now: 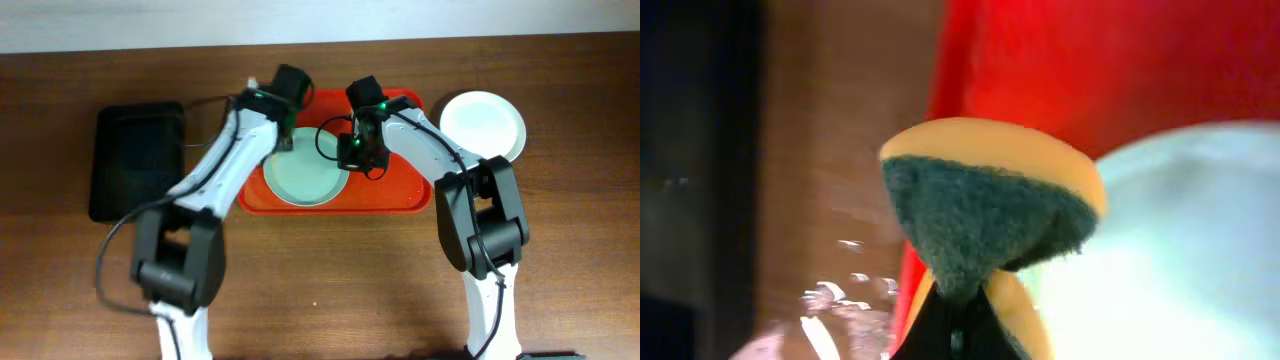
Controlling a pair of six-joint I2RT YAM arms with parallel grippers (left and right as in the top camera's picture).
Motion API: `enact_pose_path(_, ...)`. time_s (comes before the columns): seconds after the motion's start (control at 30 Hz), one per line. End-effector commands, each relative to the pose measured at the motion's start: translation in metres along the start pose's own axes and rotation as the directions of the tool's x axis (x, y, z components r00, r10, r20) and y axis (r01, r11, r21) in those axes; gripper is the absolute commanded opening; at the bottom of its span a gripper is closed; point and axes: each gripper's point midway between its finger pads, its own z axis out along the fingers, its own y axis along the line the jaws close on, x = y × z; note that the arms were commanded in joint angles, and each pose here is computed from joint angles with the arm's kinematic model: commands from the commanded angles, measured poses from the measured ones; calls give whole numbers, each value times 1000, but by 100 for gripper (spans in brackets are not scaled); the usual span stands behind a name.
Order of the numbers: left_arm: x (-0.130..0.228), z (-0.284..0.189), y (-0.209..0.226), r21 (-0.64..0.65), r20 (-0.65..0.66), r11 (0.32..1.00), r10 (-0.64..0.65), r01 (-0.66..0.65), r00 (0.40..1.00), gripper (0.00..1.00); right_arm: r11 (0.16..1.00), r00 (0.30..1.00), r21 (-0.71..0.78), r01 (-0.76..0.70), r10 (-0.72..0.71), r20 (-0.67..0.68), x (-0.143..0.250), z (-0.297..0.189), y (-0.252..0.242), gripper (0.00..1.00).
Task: Clean dirty plates on tray and stack at the side
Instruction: 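Scrub the green plate with the sponge in the left gripper, then lift the green plate with the right gripper and stack it on the pile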
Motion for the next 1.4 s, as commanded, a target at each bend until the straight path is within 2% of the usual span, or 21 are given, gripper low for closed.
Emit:
enact_pose_path(0.0, -38, -67, 45, 16, 169, 993, -119, 117, 979, 0, 992, 989, 11, 128, -129, 67, -16, -27, 6, 4)
enact_pose_path(0.1, -47, -45, 101, 29, 109, 967, -254, 252, 961, 0, 975, 958, 84, 206, -218, 188, -37, -86, 19, 4)
enact_pose_path(0.23, -30, 26, 225, -24, -35, 853, -522, 521, 853, 0, 836, 831, 490, 247, -443, 336, -59, -179, 14, 4)
enact_pose_path(0.33, -8, 85, 229, -43, -152, 834, -549, 550, 822, 0, 649, 762, 727, 224, -582, 284, -59, -204, 18, 4)
enact_pose_path(0.43, 7, 128, 231, -77, -200, 827, -560, 556, 804, 0, 352, 674, 925, 141, -718, 171, -55, -245, 38, 4)
enact_pose_path(0.47, 13, 136, 231, -87, -215, 826, -561, 557, 799, 6, 242, 637, 960, 140, -764, 100, -49, -256, 54, 4)
enact_pose_path(0.5, 13, 136, 230, -79, -221, 825, -561, 559, 797, 45, 169, 598, 972, 162, -800, 40, -45, -260, 71, 4)
enact_pose_path(0.53, 8, 133, 224, -31, -234, 836, -540, 548, 809, 74, 128, 569, 972, 195, -822, -6, -43, -259, 81, 4)
enact_pose_path(0.67, -37, 71, 233, 61, -189, 829, -537, 556, 822, 82, -12, 498, 991, 134, -863, -78, -38, -283, 122, 4)
enact_pose_path(0.73, -53, 34, 244, 84, -134, 823, -549, 561, 825, 100, -105, 470, 984, 142, -868, -160, -34, -291, 137, 4)
enact_pose_path(0.83, -49, 23, 245, 80, -142, 824, -547, 560, 825, 100, 14, 433, 995, 99, -901, -30, -24, -286, 159, 4)
enact_pose_path(0.9, -49, 24, 245, 80, -142, 824, -547, 560, 825, 99, 45, 304, 896, 442, -947, -102, -14, -215, 161, 4)
enact_pose_path(0.93, -49, 24, 245, 80, -142, 824, -547, 560, 825, 99, 41, 336, 907, 419, -935, -113, -22, -216, 151, 4)
enact_pose_path(1.0, -49, 24, 245, 80, -142, 824, -547, 560, 825, 100, 4, 487, 997, 71, -873, -31, -36, -286, 140, 4)
enact_pose_path(1.07, -49, 24, 245, 80, -142, 824, -547, 560, 825, 99, 61, 481, 998, 0, -875, 53, -41, -298, 147, 4)
enact_pose_path(1.1, -49, 24, 245, 80, -142, 824, -547, 560, 825, 100, 69, 426, 988, 137, -905, 3, -40, -268, 151, 4)
enact_pose_path(1.17, -49, 24, 245, 80, -142, 824, -547, 560, 825, 99, -37, 228, 776, 629, -946, -230, -6, -175, 143, 4)
enact_pose_path(1.23, -49, 24, 245, 80, -142, 824, -547, 560, 825, 99, -92, 418, 914, 394, -868, -268, -27, -226, 111, 4)
enact_pose_path(1.27, -49, 24, 245, 80, -142, 824, -547, 560, 825, 99, -115, 557, 981, 153, -810, -182, -38, -273, 98, 4)
enact_pose_path(1.33, -49, 24, 245, 80, -142, 824, -547, 560, 825, 99, -21, 589, 995, 100, -804, -77, -56, -278, 81, 4)
enact_pose_path(1.37, -49, 24, 245, 80, -142, 824, -547, 560, 825, 99, 123, 593, 983, 137, -805, 18, -70, -260, 62, 4)
